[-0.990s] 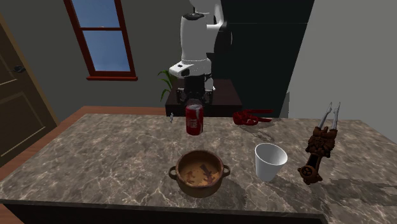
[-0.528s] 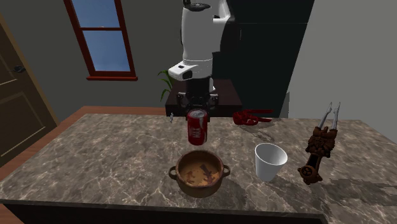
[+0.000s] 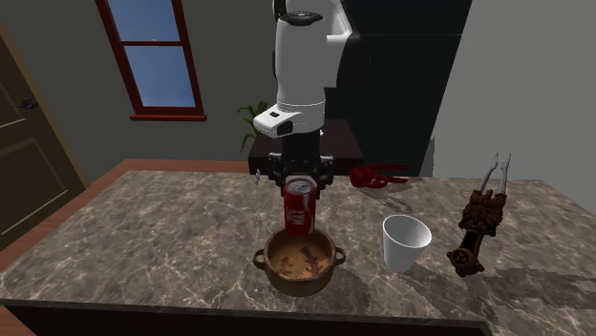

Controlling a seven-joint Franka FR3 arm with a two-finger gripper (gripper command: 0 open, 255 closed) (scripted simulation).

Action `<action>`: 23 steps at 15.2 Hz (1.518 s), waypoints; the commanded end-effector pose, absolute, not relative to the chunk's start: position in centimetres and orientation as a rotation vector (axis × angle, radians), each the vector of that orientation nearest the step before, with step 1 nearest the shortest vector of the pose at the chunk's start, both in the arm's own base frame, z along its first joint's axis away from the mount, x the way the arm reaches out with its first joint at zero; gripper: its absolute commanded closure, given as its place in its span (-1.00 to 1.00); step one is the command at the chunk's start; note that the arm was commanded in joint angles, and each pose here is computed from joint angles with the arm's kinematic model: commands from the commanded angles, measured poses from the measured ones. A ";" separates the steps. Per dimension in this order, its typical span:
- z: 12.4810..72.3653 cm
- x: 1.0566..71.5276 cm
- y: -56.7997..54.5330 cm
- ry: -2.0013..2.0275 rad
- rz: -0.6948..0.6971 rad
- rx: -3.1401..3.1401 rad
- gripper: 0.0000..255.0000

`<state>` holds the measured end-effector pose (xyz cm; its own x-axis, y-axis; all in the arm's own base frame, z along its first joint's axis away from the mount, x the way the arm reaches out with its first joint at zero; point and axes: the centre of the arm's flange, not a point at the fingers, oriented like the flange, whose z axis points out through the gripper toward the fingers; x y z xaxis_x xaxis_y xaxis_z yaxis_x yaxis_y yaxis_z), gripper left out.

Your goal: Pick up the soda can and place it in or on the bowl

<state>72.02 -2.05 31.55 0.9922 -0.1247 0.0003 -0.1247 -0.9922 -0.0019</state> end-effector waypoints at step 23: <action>23.7 72.1 -2.0 0.196 -0.002 -3.134 -1.00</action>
